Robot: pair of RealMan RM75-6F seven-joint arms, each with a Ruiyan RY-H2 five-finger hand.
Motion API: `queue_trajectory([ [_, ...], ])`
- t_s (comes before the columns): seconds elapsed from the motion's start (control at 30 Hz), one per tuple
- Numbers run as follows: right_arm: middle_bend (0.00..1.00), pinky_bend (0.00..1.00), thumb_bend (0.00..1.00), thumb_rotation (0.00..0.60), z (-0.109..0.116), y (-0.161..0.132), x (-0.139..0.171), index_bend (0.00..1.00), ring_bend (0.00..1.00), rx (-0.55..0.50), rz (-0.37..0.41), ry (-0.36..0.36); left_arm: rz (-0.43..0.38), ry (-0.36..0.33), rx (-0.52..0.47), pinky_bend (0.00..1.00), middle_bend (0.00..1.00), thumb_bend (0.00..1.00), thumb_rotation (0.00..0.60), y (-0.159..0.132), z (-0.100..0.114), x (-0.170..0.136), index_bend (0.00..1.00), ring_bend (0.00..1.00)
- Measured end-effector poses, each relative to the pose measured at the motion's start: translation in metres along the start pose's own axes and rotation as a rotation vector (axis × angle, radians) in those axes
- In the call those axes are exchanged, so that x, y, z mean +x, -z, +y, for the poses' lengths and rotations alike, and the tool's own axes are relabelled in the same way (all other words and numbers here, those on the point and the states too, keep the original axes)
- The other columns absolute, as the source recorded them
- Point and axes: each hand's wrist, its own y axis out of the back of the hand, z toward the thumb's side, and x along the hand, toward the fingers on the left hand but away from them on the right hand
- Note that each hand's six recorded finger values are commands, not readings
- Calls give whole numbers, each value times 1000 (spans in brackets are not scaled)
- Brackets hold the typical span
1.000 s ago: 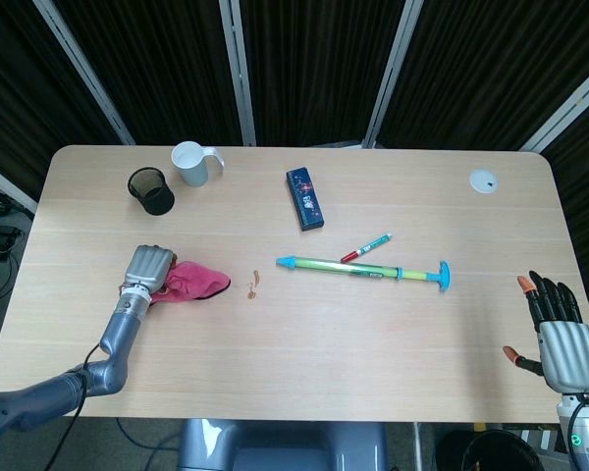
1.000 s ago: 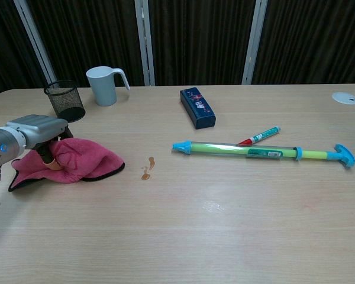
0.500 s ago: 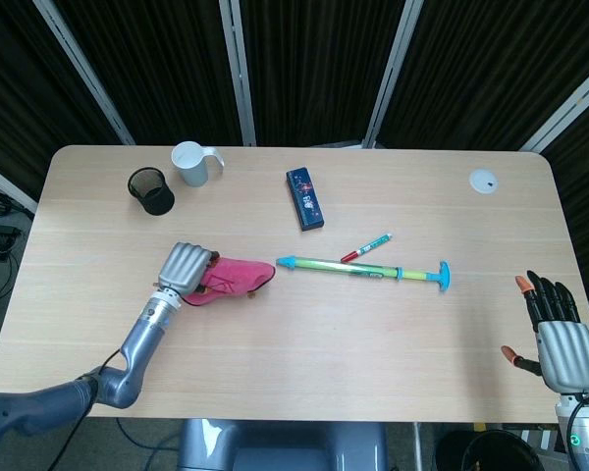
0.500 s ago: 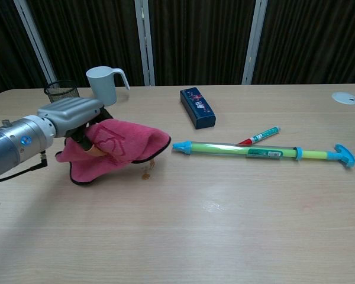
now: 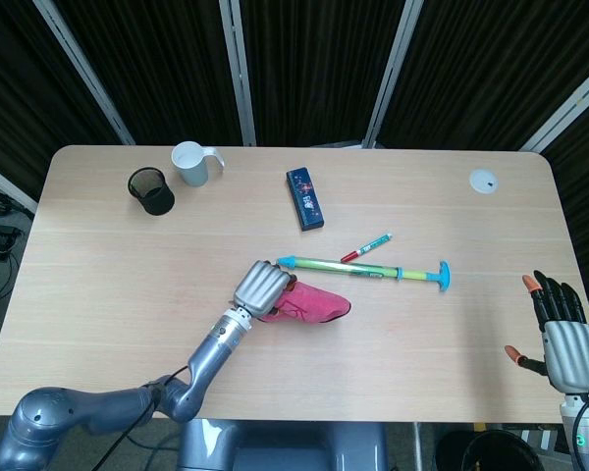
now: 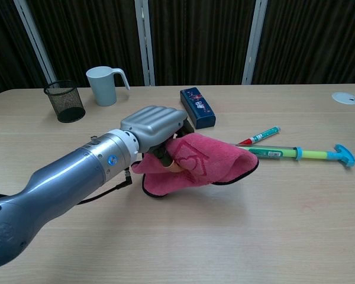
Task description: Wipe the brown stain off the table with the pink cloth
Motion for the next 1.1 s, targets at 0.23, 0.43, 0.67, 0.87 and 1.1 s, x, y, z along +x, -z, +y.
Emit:
queue_trajectory([
  [0.23, 0, 0, 0, 600, 1, 1, 1, 0, 0, 0, -3, 1, 25, 28, 73, 551, 658, 429, 600, 10, -18, 12, 851, 548],
  [0.43, 0, 0, 0, 600, 1, 0, 1, 0, 0, 4, -1, 2, 51, 50, 98, 551, 658, 426, 600, 25, -26, 15, 852, 548],
  [0.67, 0, 0, 0, 600, 0, -1, 1, 0, 0, 9, 6, 0, 123, 61, 125, 551, 658, 427, 600, 68, -30, 6, 852, 548],
  [0.87, 0, 0, 0, 600, 0, -2, 1, 0, 0, 17, 11, 3, 202, 66, 151, 552, 658, 428, 600, 111, -29, -6, 853, 548],
  [1.1, 0, 0, 0, 600, 1, -3, 1, 0, 0, 21, 14, 5, 305, 53, 189, 551, 658, 426, 600, 168, -14, -21, 852, 548],
])
